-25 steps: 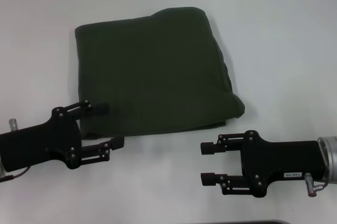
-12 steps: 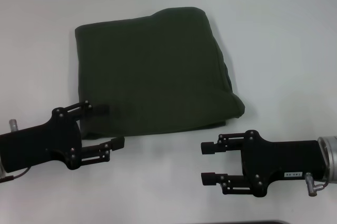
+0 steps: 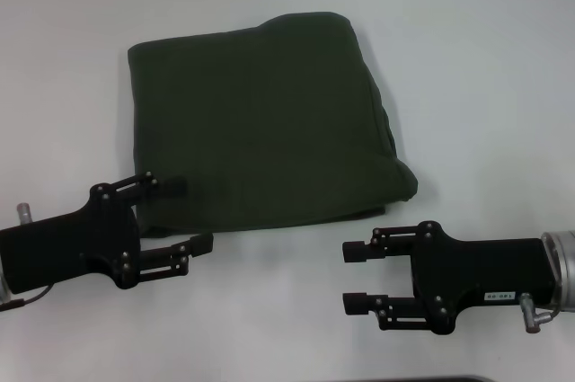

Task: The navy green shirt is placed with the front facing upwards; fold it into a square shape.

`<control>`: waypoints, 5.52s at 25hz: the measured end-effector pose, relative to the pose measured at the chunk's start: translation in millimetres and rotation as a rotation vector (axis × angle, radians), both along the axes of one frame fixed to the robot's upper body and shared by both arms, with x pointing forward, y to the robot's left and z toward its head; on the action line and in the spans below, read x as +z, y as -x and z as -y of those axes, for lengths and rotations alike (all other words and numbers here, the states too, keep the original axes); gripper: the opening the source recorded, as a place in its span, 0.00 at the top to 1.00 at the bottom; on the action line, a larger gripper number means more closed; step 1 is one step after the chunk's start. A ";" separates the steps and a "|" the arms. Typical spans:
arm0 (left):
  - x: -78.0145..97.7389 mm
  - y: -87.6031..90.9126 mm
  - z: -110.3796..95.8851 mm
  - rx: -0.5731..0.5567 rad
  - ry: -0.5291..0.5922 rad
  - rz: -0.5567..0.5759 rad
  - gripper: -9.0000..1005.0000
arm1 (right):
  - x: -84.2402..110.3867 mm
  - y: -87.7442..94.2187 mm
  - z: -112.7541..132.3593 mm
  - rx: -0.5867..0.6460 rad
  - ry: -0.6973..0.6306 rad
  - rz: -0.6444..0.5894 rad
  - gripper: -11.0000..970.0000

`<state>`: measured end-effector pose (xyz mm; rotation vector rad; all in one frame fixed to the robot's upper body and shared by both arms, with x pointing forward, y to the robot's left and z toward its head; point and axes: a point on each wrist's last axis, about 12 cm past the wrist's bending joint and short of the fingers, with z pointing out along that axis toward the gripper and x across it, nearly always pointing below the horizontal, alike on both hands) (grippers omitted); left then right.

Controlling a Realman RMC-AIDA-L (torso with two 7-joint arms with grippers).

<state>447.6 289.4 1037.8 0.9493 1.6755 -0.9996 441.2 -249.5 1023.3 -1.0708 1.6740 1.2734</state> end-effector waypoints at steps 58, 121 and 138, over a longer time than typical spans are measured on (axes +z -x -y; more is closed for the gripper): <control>0.2 -5.6 3.5 -0.004 -0.006 0.011 0.18 | 3.0 -12.1 -4.6 0.001 0.018 -0.001 0.35; 1.9 -6.6 4.3 -0.015 0.000 0.017 0.18 | 5.8 -24.9 -3.8 -0.071 0.017 0.045 0.35; 1.5 -5.8 4.8 -0.015 0.002 0.015 0.18 | 5.6 -24.5 -4.2 -0.068 0.017 0.039 0.35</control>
